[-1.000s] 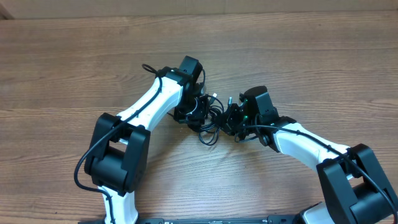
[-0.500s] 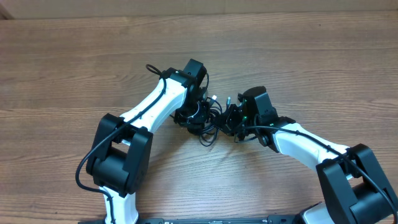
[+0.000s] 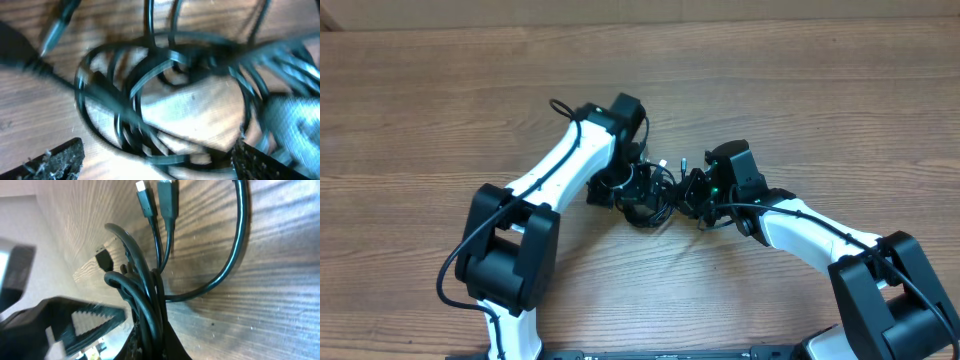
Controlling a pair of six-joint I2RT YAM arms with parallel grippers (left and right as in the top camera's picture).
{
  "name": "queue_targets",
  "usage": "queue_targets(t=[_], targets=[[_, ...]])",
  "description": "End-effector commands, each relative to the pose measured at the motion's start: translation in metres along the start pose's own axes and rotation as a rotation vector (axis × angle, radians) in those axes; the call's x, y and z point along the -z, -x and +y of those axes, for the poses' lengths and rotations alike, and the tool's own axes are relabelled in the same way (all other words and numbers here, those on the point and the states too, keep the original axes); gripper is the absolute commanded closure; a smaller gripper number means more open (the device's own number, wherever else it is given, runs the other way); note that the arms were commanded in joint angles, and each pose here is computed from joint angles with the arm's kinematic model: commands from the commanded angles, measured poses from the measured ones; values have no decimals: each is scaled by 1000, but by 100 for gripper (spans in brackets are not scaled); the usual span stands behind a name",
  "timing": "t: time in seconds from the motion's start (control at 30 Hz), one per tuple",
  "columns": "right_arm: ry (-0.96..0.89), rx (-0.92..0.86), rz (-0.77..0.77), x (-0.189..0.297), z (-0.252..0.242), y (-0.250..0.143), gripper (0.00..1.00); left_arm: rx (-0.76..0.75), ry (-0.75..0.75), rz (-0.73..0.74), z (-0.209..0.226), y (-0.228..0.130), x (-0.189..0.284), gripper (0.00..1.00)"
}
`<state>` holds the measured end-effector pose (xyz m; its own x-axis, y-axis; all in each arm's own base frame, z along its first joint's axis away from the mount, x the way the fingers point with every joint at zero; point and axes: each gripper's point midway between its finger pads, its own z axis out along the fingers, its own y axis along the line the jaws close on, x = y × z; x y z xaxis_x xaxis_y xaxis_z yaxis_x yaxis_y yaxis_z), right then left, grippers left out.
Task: Untangle cables
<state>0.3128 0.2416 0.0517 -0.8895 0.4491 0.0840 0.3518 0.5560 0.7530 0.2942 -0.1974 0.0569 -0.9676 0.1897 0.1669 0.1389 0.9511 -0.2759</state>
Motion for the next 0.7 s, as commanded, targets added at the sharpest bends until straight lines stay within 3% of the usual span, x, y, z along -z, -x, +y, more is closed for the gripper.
queue_targets(t=[0.0,0.33,0.67], targets=[[21,26,-80,7,12,16,96,-127,-126,-47,-31,5,35,3],[4,77,-90,7,9,18,96,-74,87,-166,3,32,54,0],[10,112,-93,7,11,18,96,-179,107,-235,3,50,58,0]])
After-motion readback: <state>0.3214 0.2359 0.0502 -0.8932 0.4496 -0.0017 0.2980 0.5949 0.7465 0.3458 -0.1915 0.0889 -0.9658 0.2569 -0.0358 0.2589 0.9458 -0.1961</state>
